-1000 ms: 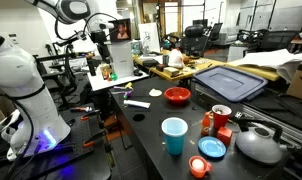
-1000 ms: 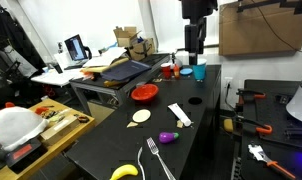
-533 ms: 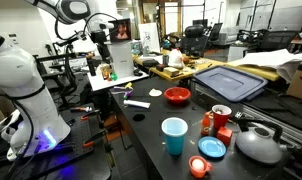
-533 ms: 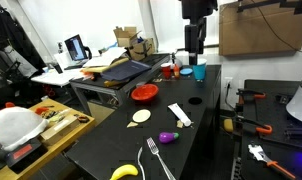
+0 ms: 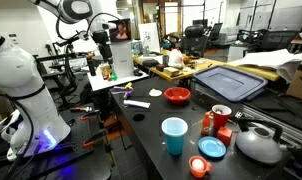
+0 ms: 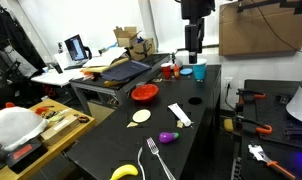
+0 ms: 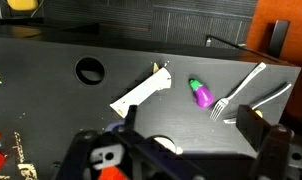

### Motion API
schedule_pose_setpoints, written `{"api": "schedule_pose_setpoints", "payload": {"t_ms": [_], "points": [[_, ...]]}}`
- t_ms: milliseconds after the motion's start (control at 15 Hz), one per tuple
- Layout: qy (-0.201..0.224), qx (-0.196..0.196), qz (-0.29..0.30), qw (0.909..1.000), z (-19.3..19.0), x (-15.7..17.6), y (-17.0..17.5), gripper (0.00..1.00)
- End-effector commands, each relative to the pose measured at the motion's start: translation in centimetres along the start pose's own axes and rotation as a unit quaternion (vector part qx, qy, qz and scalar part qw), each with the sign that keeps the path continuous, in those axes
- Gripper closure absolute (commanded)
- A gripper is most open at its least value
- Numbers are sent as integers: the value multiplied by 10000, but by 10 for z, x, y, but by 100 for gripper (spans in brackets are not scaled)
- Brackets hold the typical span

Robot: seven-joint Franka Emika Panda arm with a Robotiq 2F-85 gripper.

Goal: Pick up the purple eggplant toy and move it to the right of the table, slide the eggplant toy a little to the right, pick up the toothpaste and put it in front of the blue cup

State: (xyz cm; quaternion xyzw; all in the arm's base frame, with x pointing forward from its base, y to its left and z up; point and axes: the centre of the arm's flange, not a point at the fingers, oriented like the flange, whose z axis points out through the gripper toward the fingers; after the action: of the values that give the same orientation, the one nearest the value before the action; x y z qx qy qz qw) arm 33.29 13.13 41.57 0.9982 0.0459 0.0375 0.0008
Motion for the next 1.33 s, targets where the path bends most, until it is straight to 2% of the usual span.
{"api": "schedule_pose_setpoints", "payload": {"t_ms": [0,400,800,1267], "points": [[-100,54,-454,9989,6,22,13,0],[-368,88,-1248,9915,41,57,14,0],[-388,35,-1824,9824,80,87,-1,0],[-507,96,-2420,9689,139,104,-20,0]]}}
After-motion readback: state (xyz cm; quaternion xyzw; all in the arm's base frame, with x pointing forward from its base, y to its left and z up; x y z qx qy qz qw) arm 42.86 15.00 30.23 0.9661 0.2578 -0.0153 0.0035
